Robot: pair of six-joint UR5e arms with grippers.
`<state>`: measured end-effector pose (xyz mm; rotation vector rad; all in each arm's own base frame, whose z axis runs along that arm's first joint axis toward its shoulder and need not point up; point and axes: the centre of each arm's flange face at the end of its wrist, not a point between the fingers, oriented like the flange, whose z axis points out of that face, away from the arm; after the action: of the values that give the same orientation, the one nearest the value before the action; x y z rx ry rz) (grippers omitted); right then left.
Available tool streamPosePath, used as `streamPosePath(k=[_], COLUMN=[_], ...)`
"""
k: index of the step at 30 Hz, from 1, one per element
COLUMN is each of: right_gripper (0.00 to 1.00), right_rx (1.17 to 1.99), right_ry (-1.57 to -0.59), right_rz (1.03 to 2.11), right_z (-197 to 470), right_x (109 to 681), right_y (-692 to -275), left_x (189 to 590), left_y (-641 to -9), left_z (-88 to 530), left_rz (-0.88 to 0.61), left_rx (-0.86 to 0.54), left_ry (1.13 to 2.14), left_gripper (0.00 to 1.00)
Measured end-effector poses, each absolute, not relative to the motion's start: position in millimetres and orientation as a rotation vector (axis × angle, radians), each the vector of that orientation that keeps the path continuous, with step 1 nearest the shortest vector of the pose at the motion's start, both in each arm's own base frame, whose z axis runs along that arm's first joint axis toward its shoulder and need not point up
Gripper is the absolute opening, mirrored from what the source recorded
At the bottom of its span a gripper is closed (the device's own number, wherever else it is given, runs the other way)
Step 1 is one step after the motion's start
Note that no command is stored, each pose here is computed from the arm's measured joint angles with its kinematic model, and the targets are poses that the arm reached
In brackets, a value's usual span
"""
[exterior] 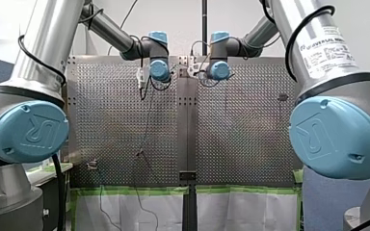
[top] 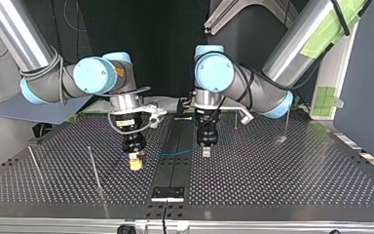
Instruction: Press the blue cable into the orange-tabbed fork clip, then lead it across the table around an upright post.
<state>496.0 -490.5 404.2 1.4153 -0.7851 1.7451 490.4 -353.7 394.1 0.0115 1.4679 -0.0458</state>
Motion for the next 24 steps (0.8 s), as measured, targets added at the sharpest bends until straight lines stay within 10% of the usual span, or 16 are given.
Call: streamPosePath(k=[24], right_gripper=[0.00], right_rx=[1.334], right_ry=[-0.797], right_rz=[1.739], right_z=[468.4], right_x=[460.4], right_y=[-499.0], left_x=[486.4], left_y=[-380.8], left_z=[472.6], left_rz=[-0.100], left_rx=[0.037], left_ry=[1.445], left_gripper=[0.00])
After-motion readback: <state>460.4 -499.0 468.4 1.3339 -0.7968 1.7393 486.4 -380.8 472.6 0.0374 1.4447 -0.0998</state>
